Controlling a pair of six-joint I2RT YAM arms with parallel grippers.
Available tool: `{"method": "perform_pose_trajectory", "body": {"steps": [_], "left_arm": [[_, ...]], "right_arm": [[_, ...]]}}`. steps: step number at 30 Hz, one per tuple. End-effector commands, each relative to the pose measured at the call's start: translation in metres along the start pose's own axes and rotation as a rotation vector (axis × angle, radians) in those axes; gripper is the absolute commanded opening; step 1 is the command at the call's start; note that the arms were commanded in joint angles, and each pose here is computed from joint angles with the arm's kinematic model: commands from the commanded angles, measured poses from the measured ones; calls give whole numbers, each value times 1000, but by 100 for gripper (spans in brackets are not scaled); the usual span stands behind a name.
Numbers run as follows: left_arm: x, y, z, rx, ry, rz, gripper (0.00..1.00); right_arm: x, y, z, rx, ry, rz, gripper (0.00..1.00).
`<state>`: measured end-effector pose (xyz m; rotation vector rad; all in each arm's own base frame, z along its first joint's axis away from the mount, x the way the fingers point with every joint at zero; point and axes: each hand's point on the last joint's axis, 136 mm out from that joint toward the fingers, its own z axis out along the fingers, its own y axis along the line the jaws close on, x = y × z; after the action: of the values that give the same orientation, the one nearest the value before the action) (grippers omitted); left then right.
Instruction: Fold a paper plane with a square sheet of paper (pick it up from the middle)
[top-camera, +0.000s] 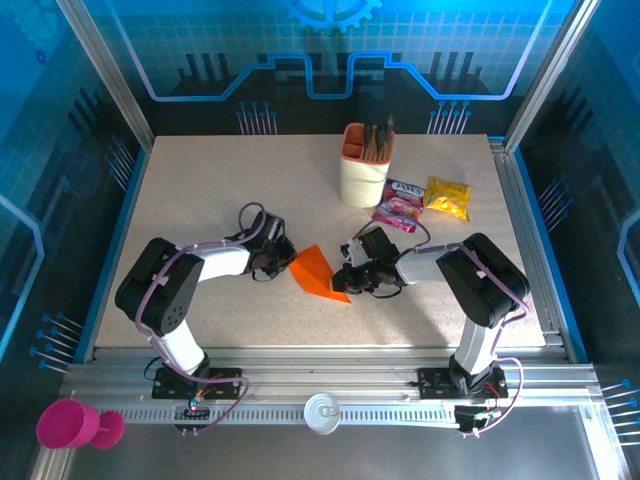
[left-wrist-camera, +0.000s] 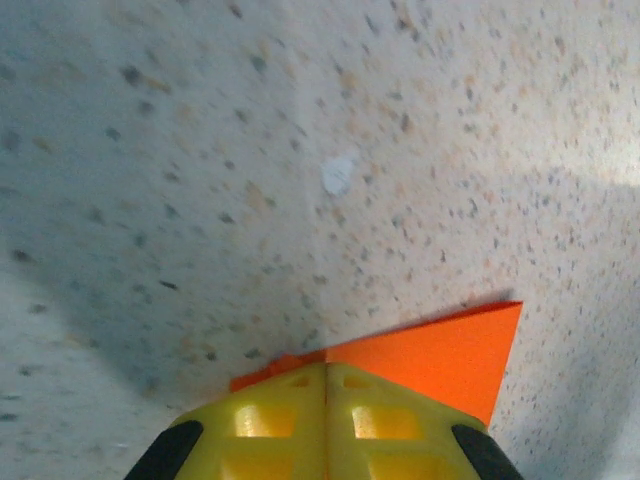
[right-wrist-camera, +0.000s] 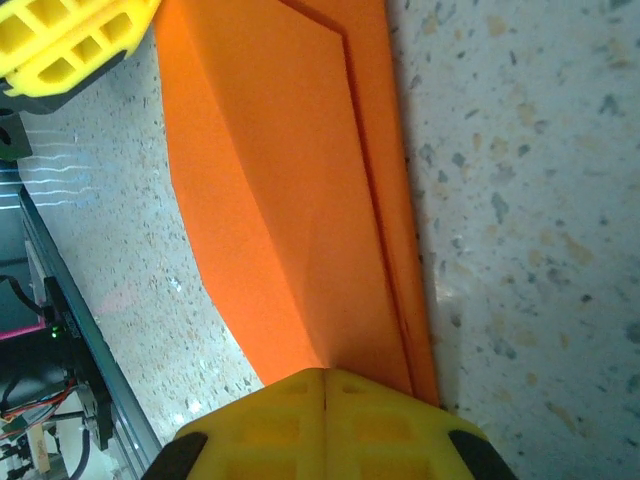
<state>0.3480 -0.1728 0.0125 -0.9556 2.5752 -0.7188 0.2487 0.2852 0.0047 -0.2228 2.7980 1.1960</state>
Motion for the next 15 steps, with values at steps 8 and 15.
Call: {"method": "perform_pose_trajectory", "body": {"steps": [8, 15], "left_arm": [[-54, 78, -10, -300, -161, -159, 7], [-74, 35, -28, -133, -200, -63, 7]], "right_arm": [[78, -102, 3, 336, 183, 227, 0], [78, -98, 2, 321, 177, 228, 0]]}}
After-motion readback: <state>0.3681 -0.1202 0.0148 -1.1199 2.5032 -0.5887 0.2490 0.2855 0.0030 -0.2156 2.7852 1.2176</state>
